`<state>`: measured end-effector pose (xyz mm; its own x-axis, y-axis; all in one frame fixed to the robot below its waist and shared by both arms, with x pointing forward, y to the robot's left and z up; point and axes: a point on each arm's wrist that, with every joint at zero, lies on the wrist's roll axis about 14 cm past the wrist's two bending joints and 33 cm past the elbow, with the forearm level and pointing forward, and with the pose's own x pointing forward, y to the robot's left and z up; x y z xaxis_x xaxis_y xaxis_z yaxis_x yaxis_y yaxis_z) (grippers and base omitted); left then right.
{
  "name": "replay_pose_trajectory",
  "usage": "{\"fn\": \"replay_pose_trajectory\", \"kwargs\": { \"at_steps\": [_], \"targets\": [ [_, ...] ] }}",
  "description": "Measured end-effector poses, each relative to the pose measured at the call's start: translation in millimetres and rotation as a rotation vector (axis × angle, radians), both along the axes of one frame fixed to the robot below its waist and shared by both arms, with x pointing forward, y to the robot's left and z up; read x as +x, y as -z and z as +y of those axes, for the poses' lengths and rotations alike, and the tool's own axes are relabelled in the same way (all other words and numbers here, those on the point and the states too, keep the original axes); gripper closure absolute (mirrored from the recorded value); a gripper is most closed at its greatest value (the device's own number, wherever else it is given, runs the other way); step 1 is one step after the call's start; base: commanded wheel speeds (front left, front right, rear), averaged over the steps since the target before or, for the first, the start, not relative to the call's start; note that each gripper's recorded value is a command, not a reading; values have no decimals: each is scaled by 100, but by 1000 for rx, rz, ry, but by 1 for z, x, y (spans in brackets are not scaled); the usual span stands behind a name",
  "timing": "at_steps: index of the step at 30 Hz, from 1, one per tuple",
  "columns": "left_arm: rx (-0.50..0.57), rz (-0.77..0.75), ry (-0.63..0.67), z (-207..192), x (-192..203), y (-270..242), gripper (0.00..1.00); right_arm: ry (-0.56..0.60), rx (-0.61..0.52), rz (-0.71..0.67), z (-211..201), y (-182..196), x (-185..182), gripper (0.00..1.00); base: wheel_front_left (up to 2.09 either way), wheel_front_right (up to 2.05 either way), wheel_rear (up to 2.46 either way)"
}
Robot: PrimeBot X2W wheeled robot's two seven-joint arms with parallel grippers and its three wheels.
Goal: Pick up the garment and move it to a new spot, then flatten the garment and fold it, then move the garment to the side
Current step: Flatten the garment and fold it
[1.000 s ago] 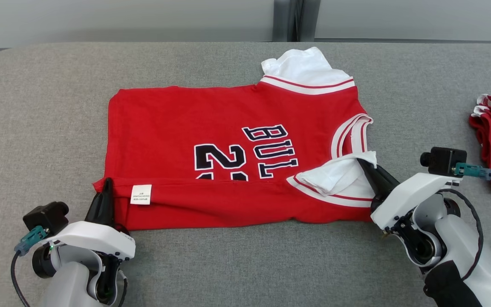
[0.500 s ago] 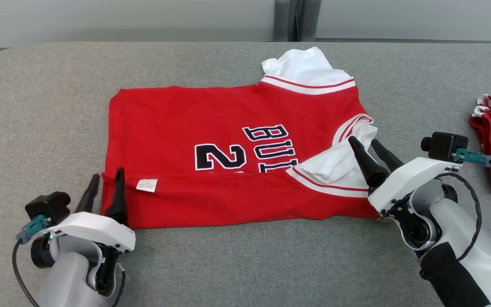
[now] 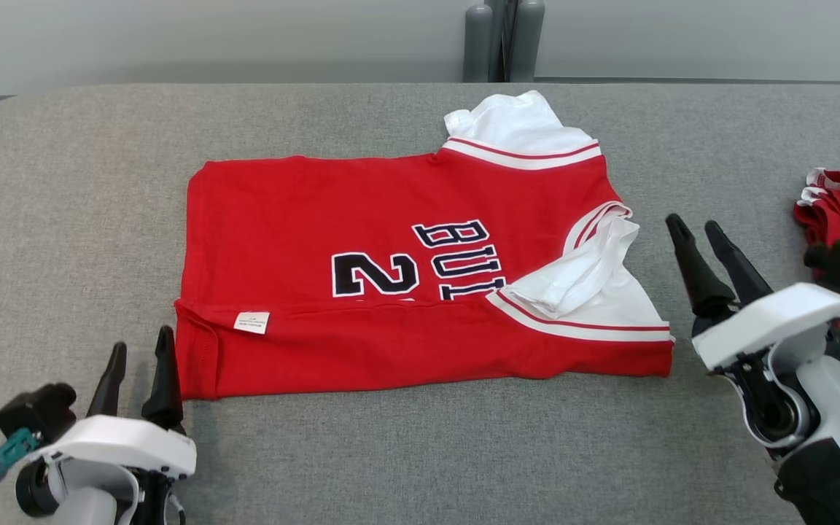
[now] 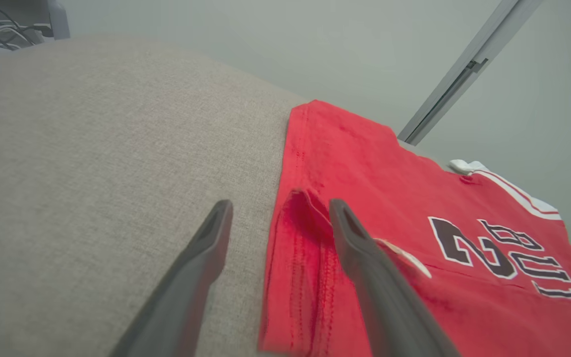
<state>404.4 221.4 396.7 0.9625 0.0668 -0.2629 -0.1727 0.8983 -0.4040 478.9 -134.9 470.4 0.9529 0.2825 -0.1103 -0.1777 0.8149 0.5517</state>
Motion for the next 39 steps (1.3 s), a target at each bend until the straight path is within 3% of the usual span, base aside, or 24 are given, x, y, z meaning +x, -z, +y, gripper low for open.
{"fn": "replay_pose_trajectory", "kwargs": {
  "at_steps": [14,25,27,28,30,34,35,39],
  "targets": [
    [-157,157,-4,-29,-40,29,0,85,72,67,-17,30,-52,0,0,0,0],
    [-253,170,-47,-34,-31,28,0,105,88,171,-10,58,-76,0,0,0,0],
    [-263,168,-51,-35,-27,28,43,107,89,188,-8,62,-77,0,0,0,0],
    [-264,169,-50,-35,-26,28,54,105,90,198,-6,65,-78,0,0,0,0],
    [-269,168,-56,-35,-25,28,64,98,101,218,0,69,-79,0,0,0,0],
    [-282,170,-67,-35,-25,31,96,84,120,263,12,78,-81,0,0,0,0],
    [-285,169,-73,-34,-26,31,100,84,122,276,13,81,-82,0,0,0,0],
    [-297,162,-92,-32,-26,32,100,98,153,306,16,86,-77,0,0,0,0]
  ]
}}
